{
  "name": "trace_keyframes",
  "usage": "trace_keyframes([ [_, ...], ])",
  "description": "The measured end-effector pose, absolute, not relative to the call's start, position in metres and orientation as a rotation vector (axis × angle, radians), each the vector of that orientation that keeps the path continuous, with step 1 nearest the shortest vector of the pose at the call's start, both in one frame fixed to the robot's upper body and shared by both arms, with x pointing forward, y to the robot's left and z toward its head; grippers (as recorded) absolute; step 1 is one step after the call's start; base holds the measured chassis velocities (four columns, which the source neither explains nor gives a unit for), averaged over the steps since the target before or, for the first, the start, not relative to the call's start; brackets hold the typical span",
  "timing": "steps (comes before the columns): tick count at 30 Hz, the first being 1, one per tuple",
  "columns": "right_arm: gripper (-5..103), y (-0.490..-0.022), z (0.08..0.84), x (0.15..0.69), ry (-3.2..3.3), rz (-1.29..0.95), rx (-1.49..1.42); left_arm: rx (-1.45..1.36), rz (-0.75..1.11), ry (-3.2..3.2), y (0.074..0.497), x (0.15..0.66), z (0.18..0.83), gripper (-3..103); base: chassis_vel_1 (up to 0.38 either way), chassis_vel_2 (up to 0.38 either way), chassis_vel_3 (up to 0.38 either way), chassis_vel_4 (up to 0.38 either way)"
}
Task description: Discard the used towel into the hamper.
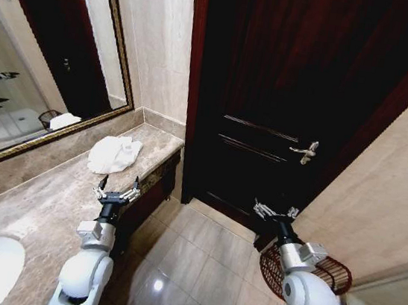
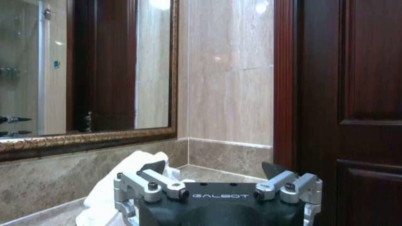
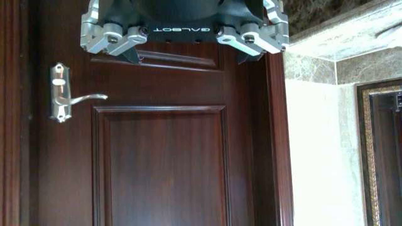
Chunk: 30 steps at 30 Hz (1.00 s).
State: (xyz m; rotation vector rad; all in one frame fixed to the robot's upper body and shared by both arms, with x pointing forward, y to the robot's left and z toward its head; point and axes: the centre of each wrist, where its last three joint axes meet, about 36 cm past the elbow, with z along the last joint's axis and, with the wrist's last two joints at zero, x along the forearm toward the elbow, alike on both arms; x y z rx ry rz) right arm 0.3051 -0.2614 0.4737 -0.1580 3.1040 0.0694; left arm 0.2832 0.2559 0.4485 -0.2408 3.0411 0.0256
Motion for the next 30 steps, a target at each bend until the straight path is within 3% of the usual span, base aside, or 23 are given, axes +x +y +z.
trace_keyframes([
  [20, 100, -0.262, 0.480, 0.302, 3.132, 0.036, -0.123, -0.349, 0.015, 3.076, 0.263, 0.284, 0.452, 100, -0.020, 0.094, 0.092, -0.019],
  [30, 100, -0.264, 0.484, 0.294, 3.140, 0.065, -0.129, -0.325, 0.028, 3.121, 0.294, 0.329, 0.481, 100, 0.000, 0.000, 0.000, 0.000],
])
